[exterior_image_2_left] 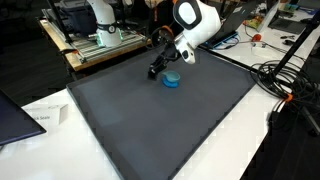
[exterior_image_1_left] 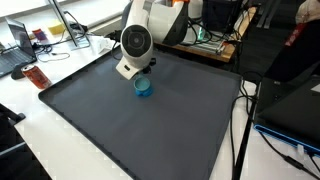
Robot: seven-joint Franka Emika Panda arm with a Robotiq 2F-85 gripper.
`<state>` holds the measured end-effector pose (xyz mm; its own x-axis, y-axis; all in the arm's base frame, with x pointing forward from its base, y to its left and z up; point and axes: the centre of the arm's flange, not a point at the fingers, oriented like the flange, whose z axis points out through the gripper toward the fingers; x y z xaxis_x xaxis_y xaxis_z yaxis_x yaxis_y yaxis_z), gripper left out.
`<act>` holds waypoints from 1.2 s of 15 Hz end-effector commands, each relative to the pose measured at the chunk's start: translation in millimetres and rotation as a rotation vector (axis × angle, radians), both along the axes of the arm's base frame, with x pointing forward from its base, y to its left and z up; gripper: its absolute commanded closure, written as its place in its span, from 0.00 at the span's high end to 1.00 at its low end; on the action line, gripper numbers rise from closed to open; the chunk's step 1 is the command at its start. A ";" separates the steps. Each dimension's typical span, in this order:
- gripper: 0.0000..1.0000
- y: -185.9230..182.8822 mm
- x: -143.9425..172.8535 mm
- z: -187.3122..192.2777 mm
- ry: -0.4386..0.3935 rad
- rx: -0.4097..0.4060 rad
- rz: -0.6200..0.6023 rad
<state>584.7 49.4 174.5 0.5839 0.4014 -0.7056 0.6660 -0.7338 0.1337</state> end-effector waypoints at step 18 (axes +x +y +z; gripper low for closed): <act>0.35 -4.4 32.3 44.2 -0.098 0.014 -0.041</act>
